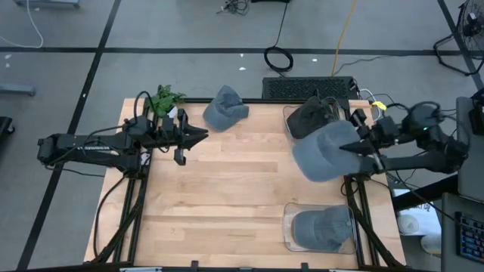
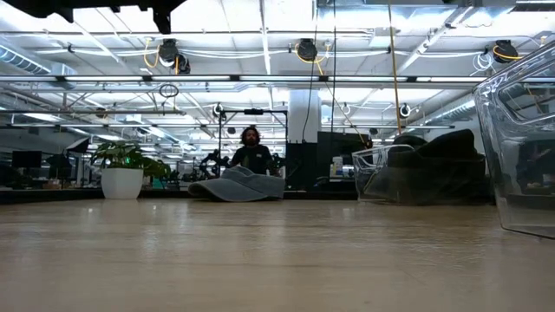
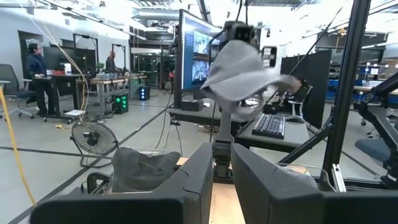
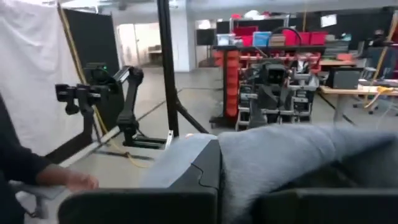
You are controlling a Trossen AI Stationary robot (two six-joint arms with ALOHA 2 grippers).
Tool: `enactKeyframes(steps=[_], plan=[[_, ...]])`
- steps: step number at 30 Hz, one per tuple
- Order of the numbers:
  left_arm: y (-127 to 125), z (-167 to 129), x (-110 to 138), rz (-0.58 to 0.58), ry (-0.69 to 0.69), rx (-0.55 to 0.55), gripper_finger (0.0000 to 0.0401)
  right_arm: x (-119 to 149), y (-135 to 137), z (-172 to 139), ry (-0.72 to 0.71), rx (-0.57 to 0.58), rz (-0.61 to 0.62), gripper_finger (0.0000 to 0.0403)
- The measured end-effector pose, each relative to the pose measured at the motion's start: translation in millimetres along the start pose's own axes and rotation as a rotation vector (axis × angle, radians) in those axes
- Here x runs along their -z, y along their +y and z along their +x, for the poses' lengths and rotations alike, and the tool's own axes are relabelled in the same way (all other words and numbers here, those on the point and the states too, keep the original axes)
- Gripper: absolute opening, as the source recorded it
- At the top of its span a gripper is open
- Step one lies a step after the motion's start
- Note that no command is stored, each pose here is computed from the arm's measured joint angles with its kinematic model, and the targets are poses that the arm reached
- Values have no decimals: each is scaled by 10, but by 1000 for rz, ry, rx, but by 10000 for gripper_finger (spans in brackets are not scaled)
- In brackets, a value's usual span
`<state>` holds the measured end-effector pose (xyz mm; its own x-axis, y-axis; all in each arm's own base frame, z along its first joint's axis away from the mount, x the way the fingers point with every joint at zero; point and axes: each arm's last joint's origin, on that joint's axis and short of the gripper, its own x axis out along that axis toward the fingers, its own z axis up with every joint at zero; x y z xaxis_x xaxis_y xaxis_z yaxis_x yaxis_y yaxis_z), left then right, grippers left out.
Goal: Pick & Place hat
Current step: Put the bottom gray cap into the bottom transparent bin
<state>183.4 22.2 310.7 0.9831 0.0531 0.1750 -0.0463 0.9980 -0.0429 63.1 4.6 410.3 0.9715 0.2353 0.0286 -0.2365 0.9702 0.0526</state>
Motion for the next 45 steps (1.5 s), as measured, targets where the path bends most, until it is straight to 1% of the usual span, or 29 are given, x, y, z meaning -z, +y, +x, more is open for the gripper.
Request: enactKeyframes(steps=[3,6,8,10,12,14,15,18,22,28,30,33,36,38,41,45], plan=[[0,0,0,0,0,0,67,-213,-7,64,60,1,-17,0],[0,0,1,0,1,0,67,-335,-44,133,193,84,-8,0],[0,0,1,0,1,0,67,-281,-76,175,333,141,26,0],[0,0,1,0,1,0,67,-160,-104,220,469,177,96,0],[0,0,1,0,1,0,67,-28,-116,269,576,178,183,0],[0,0,1,0,1,-1,67,80,-96,317,628,125,261,0],[0,0,1,0,1,-1,67,110,-72,338,631,78,295,0],[0,0,2,0,2,-1,67,103,24,374,578,-53,351,0],[0,0,2,0,2,-1,67,145,162,379,593,-161,405,0],[0,0,2,0,2,-1,67,367,409,564,594,-265,425,0],[0,0,2,0,2,-1,67,448,537,639,602,-309,415,0],[0,0,2,0,2,-1,67,525,761,724,605,-344,383,0],[0,0,2,0,2,-1,67,568,1000,763,603,-347,369,0],[0,0,1,0,2,-1,67,612,1151,784,603,-312,383,0],[0,0,1,0,1,-1,67,690,1347,816,576,-191,435,0],[0,0,2,0,2,-1,67,842,1556,893,517,11,516,0]])
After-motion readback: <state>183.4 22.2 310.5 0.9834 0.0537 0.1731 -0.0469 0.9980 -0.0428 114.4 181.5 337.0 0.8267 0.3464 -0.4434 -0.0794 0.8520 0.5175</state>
